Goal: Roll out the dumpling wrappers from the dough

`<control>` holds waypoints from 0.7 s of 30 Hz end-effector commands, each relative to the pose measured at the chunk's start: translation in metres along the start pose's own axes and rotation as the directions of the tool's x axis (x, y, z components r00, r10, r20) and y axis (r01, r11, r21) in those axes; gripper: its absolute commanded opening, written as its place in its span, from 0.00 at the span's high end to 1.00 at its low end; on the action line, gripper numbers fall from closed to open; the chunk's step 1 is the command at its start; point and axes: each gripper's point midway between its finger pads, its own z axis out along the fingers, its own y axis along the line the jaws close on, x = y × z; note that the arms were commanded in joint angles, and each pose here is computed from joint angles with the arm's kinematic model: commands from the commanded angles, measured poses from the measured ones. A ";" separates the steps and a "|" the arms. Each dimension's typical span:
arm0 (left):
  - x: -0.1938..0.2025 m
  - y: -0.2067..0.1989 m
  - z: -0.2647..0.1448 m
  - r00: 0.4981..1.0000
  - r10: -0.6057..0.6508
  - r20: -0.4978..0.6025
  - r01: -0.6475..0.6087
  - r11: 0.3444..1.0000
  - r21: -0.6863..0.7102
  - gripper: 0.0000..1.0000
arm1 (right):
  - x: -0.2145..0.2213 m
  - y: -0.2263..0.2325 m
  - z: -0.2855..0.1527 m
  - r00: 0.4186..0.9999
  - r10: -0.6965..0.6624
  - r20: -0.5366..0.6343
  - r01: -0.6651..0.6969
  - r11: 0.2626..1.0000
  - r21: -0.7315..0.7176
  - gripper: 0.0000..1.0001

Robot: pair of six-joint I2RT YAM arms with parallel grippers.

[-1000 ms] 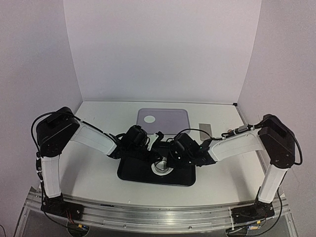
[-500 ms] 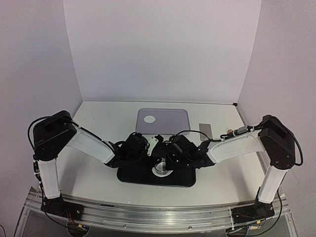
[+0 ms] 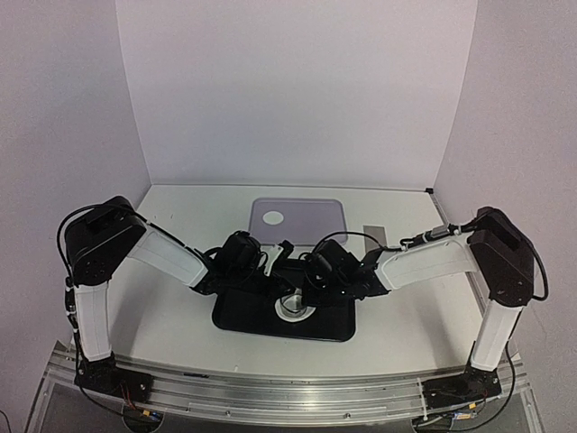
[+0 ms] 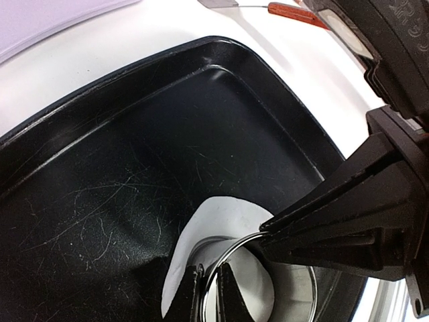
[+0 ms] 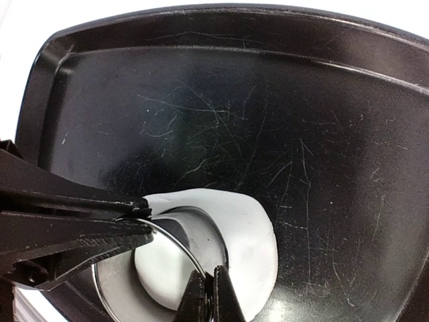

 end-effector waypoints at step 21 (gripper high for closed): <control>0.153 0.020 -0.024 0.889 -0.043 -0.456 -0.008 0.994 -0.111 1.00 | 0.050 -0.103 0.022 0.978 -0.126 -0.167 0.183 0.902 0.390 1.00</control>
